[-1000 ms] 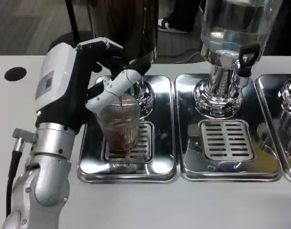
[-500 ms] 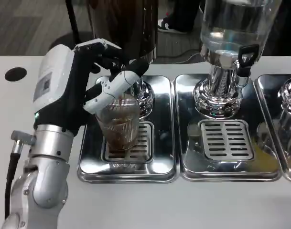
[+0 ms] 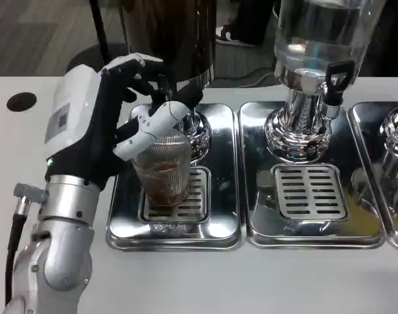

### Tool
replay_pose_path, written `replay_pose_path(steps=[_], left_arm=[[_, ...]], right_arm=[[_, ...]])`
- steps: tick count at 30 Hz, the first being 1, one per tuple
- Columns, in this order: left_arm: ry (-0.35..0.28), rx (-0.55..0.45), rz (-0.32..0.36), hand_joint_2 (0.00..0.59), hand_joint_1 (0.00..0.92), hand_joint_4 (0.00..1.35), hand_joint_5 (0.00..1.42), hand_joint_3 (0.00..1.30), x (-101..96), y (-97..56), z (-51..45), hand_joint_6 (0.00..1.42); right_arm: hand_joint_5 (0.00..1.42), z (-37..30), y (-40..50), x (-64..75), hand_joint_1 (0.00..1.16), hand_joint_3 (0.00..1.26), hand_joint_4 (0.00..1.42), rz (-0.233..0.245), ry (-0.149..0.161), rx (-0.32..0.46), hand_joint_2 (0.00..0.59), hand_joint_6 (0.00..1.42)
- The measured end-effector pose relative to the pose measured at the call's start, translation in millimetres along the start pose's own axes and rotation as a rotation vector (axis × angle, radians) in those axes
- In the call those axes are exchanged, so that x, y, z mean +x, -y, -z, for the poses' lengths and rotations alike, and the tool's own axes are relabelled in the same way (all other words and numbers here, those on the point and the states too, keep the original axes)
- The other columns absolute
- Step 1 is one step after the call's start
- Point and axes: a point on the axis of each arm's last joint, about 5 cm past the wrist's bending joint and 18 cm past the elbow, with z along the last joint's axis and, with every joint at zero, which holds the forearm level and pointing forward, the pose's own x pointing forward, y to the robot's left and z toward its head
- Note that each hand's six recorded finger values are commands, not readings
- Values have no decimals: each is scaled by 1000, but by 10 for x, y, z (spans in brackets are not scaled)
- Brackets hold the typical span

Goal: Grasp the cup under the faucet to collect the drink, then remove the cup.

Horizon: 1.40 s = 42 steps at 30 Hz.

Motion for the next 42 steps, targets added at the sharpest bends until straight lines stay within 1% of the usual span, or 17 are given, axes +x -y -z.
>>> replay_pose_path(steps=[5, 8, 11, 16, 21, 24, 25, 27, 28, 30, 33, 35, 38, 39, 42], left_arm=[[-2, 0, 1, 59, 0, 277, 469, 369, -22, 0, 8, 541], [-5, 0, 3, 59, 0, 255, 389, 354, -38, 1, 13, 510], [-4, 0, -1, 59, 0, 223, 314, 354, -39, -6, 11, 442], [-3, 1, -6, 59, 0, 198, 237, 354, -46, -17, 11, 308], [-8, 6, -17, 61, 0, 127, 171, 354, -78, -46, 30, 178], [-16, 11, -23, 61, 0, 106, 155, 323, -109, -65, 47, 147], [-17, 12, -23, 52, 0, 97, 147, 313, -123, -68, 53, 136], [-24, 19, -22, 41, 0, 46, 103, 243, -152, -78, 64, 60], [-22, 29, -23, 33, 0, 24, 78, 204, -176, -94, 62, 12], [-17, 42, -22, 30, 0, 2, 42, 158, -206, -117, 57, 0], [4, 119, 7, 26, 0, 0, 10, 122, -332, -268, 47, 0], [0, 181, 18, 21, 0, 0, 0, 97, -429, -385, 66, 0], [-17, 209, 36, 18, 0, 0, 0, 75, -520, -444, 95, 0], [-16, 238, 59, 17, 0, 0, 0, 70, -591, -494, 119, 0], [-31, 276, 90, 17, 0, 0, 0, 48, -709, -560, 171, 0]], right_arm=[[220, 0, 1, -3, 642, 330, 280, -1, -1, 0, 530, 83], [220, 0, 0, -3, 640, 330, 280, -1, -1, 0, 531, 83], [220, -2, -5, -2, 639, 330, 280, -2, 0, 2, 532, 83], [220, -5, -11, -1, 638, 330, 280, -4, 1, 5, 533, 83], [220, -7, -19, 8, 639, 330, 280, -4, 5, 9, 528, 83], [220, -8, -21, 12, 641, 330, 280, -3, 6, 10, 526, 83], [220, -8, -21, 13, 642, 330, 280, -3, 7, 10, 523, 92], [220, -8, -26, 20, 645, 330, 280, -2, 9, 12, 519, 95], [220, -9, -27, 22, 656, 330, 280, -3, 10, 12, 504, 97], [220, -7, -30, 24, 661, 330, 280, -3, 10, 13, 500, 99], [220, 3, -46, 24, 670, 329, 280, -3, 2, 22, 499, 114], [220, 12, -62, 20, 672, 326, 280, -7, -5, 27, 497, 115], [220, 9, -82, 49, 675, 324, 280, -6, 6, 34, 496, 116], [220, 7, -90, 54, 675, 324, 280, -6, 7, 38, 495, 117], [220, 11, -102, 56, 676, 321, 280, -9, 5, 41, 493, 117]])
